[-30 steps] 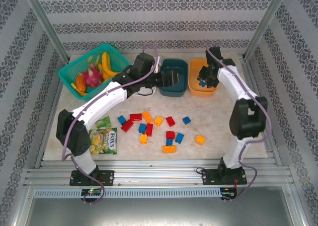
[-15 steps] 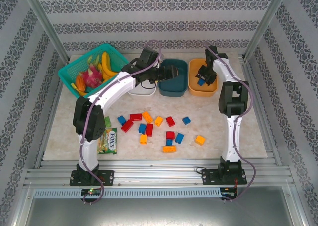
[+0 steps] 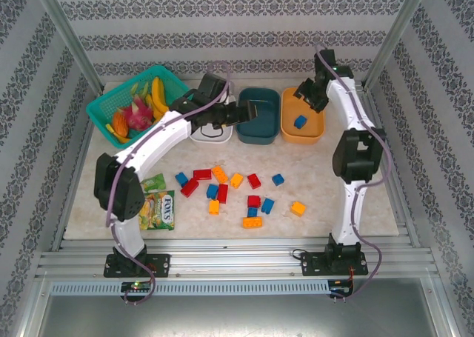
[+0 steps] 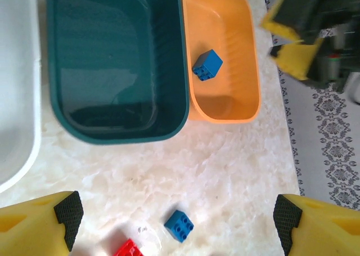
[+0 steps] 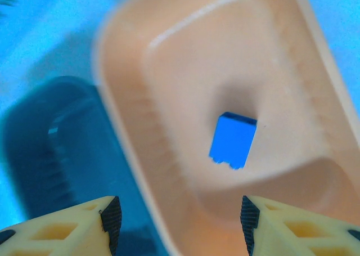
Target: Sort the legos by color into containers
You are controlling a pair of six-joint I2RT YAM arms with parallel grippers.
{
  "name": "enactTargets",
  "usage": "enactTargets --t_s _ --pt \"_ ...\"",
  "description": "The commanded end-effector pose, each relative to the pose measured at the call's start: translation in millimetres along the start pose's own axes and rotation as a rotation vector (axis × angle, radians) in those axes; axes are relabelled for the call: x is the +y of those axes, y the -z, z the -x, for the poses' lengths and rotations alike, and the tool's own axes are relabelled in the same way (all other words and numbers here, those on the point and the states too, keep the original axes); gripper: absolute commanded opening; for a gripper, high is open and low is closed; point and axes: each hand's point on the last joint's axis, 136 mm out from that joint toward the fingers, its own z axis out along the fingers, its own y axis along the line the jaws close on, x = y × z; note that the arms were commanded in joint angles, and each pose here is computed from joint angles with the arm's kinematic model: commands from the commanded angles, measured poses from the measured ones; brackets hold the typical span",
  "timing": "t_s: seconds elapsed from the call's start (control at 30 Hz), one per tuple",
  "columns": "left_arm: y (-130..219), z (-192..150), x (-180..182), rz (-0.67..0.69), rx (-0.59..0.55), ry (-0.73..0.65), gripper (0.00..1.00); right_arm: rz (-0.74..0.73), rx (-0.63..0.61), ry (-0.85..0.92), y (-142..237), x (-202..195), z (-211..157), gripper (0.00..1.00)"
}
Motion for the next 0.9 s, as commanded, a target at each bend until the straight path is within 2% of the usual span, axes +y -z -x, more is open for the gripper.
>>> enactTargets --t_s 0.0,0.13,0.3,0.53,0.87 --pt "34 -3 14 0.060 -0.033 0.048 0.90 0.091 -0.113 0.070 69 29 -3 0.60" --pt "53 -21 28 0.102 -0.027 0.073 0.90 0.146 -0.132 0.132 104 40 -36 0.60" --pt "73 -49 48 0.153 -0.004 0.107 0.90 0.174 -0.101 0.217 128 39 -95 0.60" --pt "84 -107 87 0.242 0.103 0.118 0.87 0.233 0.019 0.384 130 23 -198 0.60" --pt "97 -159 133 0.347 0.148 0.214 0.81 0.382 0.183 0.567 124 4 -300 0.61"
